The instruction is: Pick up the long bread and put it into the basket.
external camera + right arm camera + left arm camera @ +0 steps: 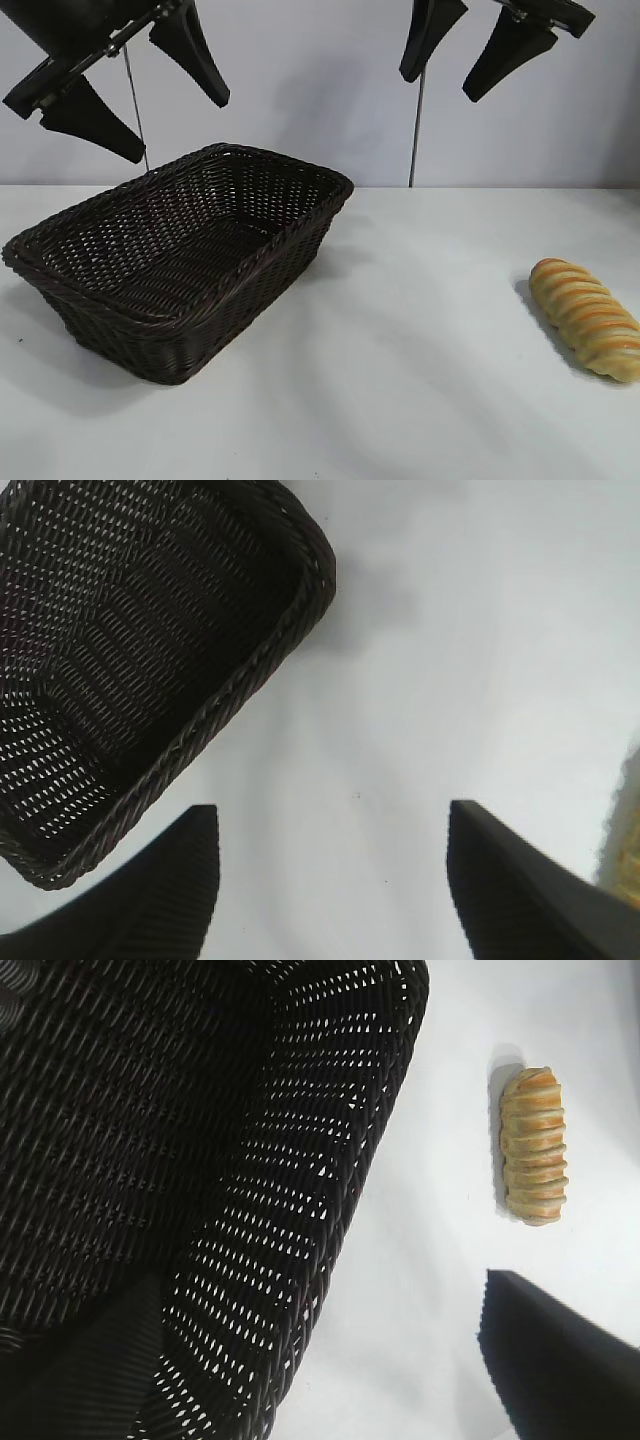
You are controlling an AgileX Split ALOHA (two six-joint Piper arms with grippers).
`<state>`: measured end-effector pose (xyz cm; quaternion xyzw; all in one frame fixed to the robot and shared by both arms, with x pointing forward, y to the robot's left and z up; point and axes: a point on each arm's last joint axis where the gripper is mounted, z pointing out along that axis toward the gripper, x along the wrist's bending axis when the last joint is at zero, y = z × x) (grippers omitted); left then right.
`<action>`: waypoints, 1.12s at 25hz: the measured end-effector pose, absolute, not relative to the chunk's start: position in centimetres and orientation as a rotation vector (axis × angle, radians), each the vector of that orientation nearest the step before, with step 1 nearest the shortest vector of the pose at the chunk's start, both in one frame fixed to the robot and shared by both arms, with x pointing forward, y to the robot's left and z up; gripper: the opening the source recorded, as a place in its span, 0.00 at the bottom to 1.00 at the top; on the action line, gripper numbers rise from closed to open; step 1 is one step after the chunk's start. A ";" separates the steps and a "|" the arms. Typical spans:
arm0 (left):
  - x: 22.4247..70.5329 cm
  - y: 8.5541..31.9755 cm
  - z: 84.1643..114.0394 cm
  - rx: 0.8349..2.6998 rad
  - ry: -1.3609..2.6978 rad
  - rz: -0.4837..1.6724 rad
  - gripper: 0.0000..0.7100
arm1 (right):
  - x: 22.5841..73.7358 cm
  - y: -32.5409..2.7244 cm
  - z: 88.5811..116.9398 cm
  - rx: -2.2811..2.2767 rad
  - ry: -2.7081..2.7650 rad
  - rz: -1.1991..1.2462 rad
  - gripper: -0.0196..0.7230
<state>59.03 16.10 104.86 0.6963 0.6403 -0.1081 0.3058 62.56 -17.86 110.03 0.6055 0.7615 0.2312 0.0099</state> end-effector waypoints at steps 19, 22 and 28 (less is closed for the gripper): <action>59.0 16.1 104.9 1.842 1.695 -0.285 0.88 | 62.5 -17.7 110.1 1.913 2.376 0.746 0.67; 59.1 16.1 104.9 1.840 1.694 -0.282 0.88 | 62.5 -17.7 110.1 1.913 2.376 0.746 0.67; 59.1 16.1 104.9 1.837 1.694 -0.278 0.88 | 62.6 -17.7 110.1 1.911 2.369 0.757 0.67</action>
